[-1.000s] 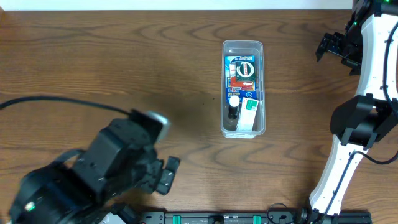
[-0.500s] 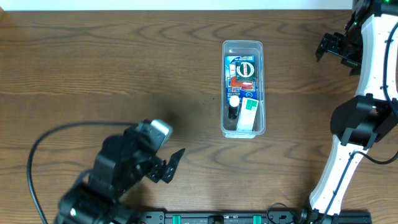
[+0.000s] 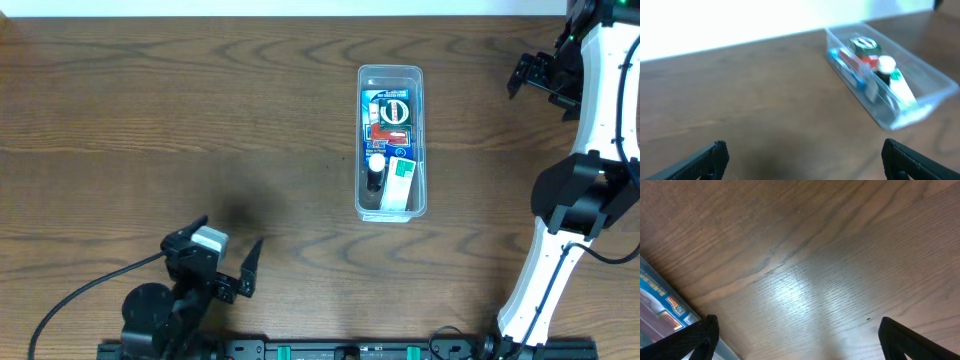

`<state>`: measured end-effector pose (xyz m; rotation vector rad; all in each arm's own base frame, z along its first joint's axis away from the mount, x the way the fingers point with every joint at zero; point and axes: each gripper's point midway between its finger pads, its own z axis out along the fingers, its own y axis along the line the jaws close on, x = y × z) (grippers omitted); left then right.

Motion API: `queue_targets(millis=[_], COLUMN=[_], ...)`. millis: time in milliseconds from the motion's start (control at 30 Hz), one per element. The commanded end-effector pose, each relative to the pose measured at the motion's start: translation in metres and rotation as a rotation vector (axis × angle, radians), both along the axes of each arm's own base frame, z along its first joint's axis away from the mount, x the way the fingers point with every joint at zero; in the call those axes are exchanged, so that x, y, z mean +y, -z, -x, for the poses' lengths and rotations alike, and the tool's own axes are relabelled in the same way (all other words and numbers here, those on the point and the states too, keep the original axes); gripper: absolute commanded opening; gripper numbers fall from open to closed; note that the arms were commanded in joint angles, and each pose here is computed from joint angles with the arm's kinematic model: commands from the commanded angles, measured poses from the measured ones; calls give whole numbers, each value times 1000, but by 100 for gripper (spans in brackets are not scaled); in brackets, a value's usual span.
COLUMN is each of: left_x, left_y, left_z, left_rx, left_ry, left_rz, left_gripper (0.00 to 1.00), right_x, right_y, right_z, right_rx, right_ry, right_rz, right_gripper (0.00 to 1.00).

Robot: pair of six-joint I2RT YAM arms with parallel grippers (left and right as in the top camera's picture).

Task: Pack container

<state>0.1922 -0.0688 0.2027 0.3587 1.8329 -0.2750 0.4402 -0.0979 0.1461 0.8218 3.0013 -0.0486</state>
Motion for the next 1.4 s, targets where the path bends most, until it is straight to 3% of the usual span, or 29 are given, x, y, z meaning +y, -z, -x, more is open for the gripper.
queue_targets(millis=[0,167,733,1367], left_x=[3,8,19,33], left_y=[-8,-20,12,-25], left_z=[-4,-12,-19,-36], left_rx=[-51,-121,-114,-353], left_ry=[-12,-37,-89,-157], left_rz=[-6,-3,-16,-8], left_gripper=[98,98,98,98], right_x=[-1,-1,-1,-1], right_y=[1,1,1,1], right_z=[1,1,1,1], right_rx=[6,6,6,6], right_ry=[-8,-8,-8,-8], right_rz=[-1,-1,-1,-1], right_gripper=[99,99,99,99])
